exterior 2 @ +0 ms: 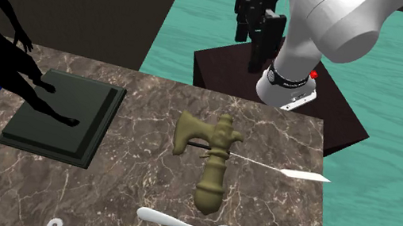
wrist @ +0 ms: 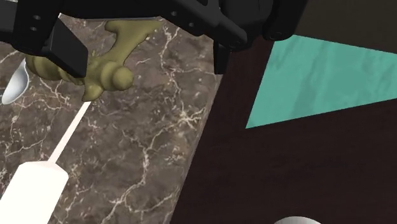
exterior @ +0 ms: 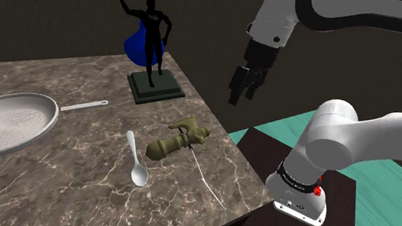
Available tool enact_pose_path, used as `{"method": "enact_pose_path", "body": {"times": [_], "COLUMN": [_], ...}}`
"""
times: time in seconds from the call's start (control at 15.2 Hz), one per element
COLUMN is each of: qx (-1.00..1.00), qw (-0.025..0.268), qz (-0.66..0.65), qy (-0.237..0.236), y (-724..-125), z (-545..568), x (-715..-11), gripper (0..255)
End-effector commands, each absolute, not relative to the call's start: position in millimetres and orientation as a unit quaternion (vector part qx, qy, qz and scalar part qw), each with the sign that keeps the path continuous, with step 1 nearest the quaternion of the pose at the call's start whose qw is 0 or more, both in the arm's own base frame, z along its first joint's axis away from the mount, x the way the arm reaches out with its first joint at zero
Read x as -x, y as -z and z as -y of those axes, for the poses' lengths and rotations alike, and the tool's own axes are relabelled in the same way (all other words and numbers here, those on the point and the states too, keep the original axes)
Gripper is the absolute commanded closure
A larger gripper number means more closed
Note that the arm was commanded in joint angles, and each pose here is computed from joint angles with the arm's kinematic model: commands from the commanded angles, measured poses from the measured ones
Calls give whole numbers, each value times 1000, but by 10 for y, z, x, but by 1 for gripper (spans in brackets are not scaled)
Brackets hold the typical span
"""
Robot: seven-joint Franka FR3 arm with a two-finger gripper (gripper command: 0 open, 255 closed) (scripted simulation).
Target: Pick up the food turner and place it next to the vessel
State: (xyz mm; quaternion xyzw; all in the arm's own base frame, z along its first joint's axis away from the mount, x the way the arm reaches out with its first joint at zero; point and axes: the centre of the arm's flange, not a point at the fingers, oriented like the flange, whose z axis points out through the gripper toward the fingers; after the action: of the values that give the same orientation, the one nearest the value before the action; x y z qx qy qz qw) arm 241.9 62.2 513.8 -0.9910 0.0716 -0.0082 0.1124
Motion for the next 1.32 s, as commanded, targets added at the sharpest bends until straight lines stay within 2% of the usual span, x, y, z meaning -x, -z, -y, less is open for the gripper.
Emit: {"method": "enact_pose_path", "body": {"times": [0.0, 0.73, 1.25], "qx": [984, 915, 912], "qw": [141, 278, 283], "qz": [-109, -291, -297], "qy": [11, 26, 26], "y": [-4949, -4118, -3760], "z": [-733, -1674, -1912], "x": [-2311, -2003, -2085], "gripper": [0, 0, 0]}}
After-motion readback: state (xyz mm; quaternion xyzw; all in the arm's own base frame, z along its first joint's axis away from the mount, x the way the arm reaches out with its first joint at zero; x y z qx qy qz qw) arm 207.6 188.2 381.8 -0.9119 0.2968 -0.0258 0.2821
